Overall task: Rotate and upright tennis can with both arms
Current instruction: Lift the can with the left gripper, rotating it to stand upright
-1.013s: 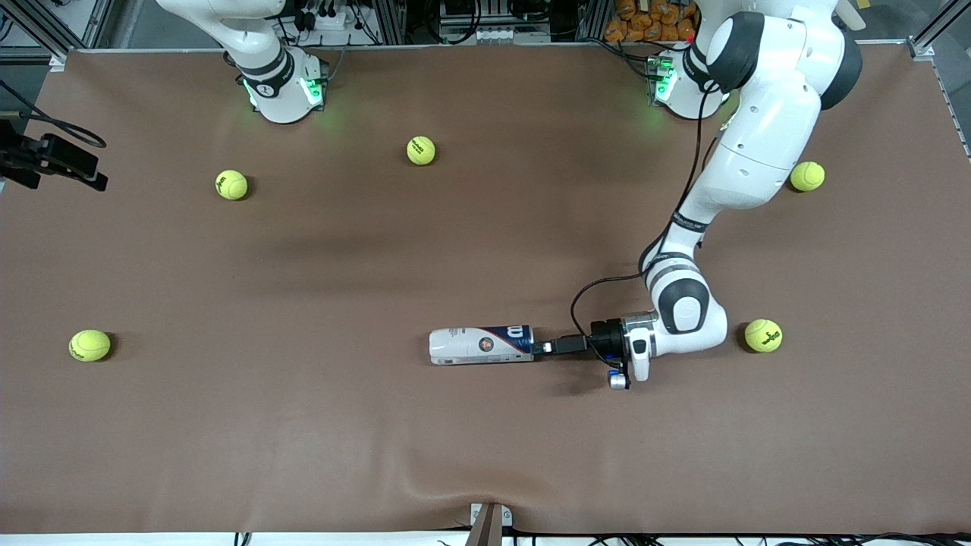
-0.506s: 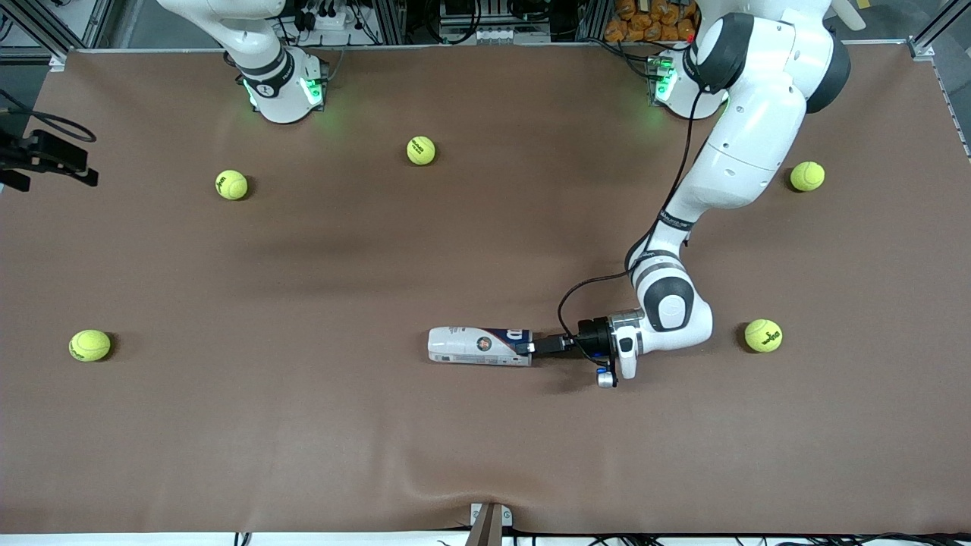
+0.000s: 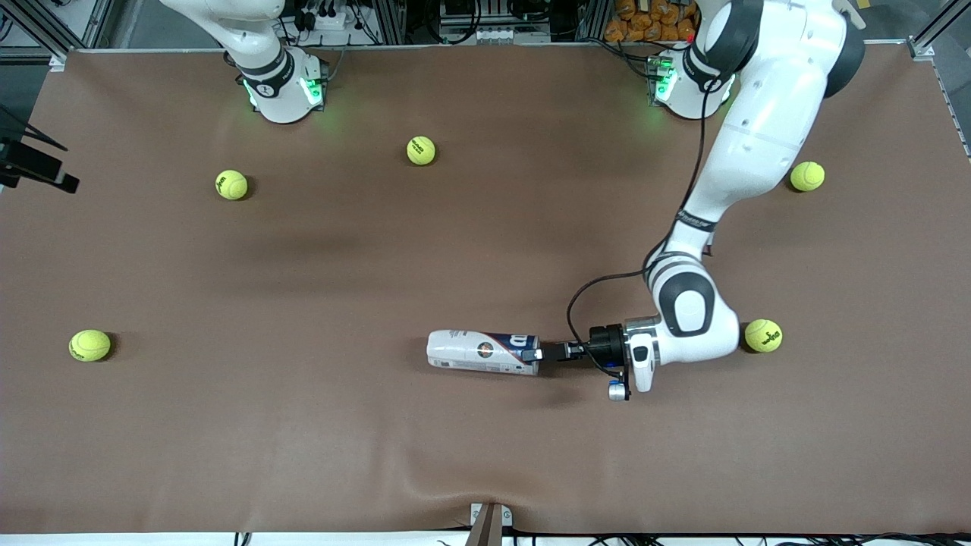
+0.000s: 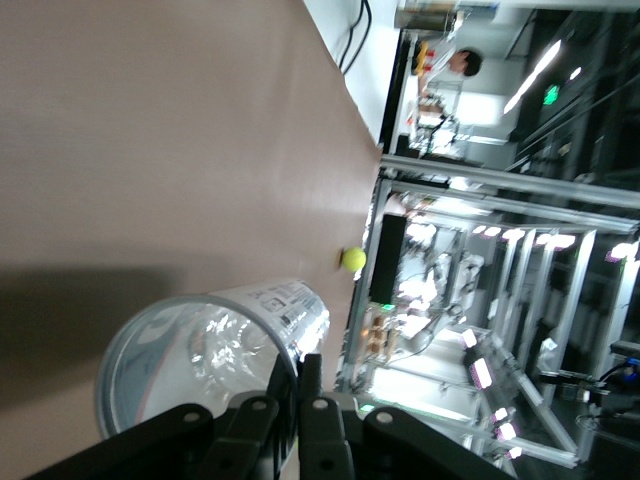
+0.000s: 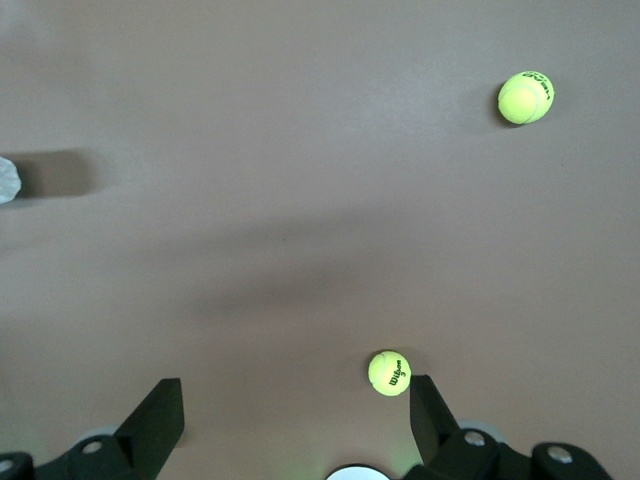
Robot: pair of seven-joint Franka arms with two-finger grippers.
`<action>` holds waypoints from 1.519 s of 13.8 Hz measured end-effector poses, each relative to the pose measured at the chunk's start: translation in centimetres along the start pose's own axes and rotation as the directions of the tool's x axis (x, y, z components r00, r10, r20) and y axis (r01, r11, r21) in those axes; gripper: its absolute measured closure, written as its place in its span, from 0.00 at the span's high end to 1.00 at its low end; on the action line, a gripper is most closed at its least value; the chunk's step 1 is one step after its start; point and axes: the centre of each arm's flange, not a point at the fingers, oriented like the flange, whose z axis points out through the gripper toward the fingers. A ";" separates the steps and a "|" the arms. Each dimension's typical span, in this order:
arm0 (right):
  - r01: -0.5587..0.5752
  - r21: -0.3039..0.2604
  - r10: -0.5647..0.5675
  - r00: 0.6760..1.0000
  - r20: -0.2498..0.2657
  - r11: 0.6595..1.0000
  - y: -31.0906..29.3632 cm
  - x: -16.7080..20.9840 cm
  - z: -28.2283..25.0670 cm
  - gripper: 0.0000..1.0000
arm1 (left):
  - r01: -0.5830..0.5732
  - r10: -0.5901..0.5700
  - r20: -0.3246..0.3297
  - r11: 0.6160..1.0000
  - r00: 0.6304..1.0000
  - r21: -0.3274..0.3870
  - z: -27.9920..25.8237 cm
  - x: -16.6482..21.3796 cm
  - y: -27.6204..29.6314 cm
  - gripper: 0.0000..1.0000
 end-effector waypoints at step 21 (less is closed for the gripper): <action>0.040 -0.076 -0.042 0.999 -0.020 0.996 -3.2 0.1 -0.6 1.00 | -0.514 0.390 0.382 0.331 0.838 0.792 10.8 -20.5 27.3 0.05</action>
